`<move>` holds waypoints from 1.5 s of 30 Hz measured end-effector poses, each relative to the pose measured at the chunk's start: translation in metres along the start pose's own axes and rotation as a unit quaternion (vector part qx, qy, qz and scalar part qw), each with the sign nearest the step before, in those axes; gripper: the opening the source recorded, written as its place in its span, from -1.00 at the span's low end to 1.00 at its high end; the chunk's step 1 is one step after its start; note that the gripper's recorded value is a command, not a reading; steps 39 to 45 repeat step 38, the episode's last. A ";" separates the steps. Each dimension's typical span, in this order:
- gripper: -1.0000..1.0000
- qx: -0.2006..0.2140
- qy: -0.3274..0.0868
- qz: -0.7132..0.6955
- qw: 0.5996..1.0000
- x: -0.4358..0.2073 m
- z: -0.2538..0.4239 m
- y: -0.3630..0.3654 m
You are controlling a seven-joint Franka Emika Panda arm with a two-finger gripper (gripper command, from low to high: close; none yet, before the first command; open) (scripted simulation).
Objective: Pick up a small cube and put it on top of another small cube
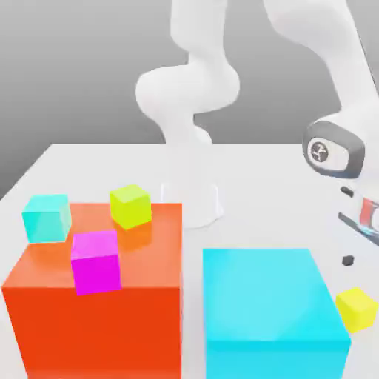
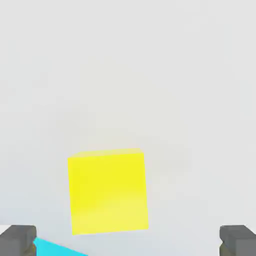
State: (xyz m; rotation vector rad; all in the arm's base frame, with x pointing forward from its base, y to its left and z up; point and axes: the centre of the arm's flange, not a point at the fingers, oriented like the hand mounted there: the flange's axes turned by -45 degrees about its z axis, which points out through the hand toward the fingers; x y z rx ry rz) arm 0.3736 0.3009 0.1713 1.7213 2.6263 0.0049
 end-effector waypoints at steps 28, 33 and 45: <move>-1.00 -0.003 -0.011 0.518 0.855 -0.358 -0.227 0.000; -1.00 0.002 0.000 0.628 0.778 -0.431 -0.256 -0.051; 1.00 0.002 0.001 0.632 0.775 -0.432 -0.229 -0.053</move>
